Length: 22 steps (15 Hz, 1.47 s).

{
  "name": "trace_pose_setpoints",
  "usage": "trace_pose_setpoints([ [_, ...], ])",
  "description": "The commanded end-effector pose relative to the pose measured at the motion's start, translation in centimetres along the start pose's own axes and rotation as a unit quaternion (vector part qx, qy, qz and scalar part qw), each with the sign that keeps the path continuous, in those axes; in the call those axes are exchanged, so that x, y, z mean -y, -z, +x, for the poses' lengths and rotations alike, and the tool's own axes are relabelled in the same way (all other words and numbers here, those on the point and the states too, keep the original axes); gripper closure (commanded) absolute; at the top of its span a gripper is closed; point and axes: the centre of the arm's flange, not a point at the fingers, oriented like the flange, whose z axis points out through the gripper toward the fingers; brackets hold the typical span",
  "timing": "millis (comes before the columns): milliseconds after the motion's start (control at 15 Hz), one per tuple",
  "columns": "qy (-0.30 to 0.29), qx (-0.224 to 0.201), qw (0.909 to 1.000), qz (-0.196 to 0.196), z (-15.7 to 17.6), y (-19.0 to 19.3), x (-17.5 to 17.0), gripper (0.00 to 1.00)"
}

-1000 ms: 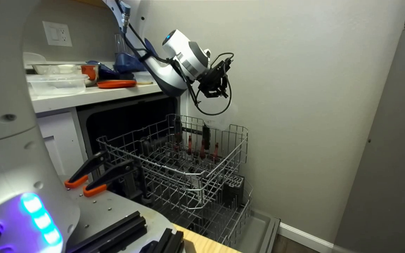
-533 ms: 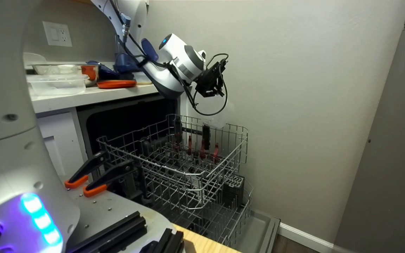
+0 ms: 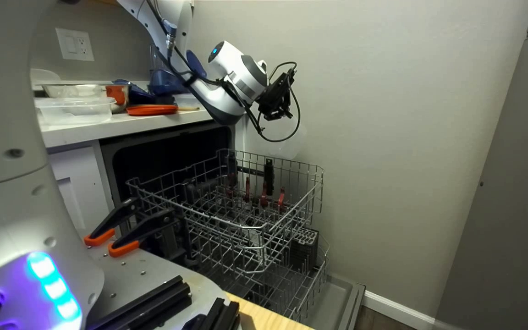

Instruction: Move the bowl in the dishwasher

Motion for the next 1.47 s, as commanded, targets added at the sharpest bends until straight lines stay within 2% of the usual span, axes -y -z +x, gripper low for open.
trace_pose_setpoints([
  [0,0.020,-0.001,0.9996,-0.021,-4.3,2.7,-0.8,1.00],
  [467,0.018,0.017,0.9982,-0.054,-4.7,7.5,-4.6,1.00],
  [867,0.021,0.033,0.9982,-0.045,-5.3,10.2,-2.3,1.00],
  [1267,0.016,0.048,0.9982,-0.033,-5.5,11.8,-1.8,1.00],
  [1333,0.025,0.042,0.9981,-0.038,-3.0,10.0,-1.6,0.99],
  [1400,0.023,0.045,0.9981,-0.036,-3.4,10.2,-1.5,0.99],
])
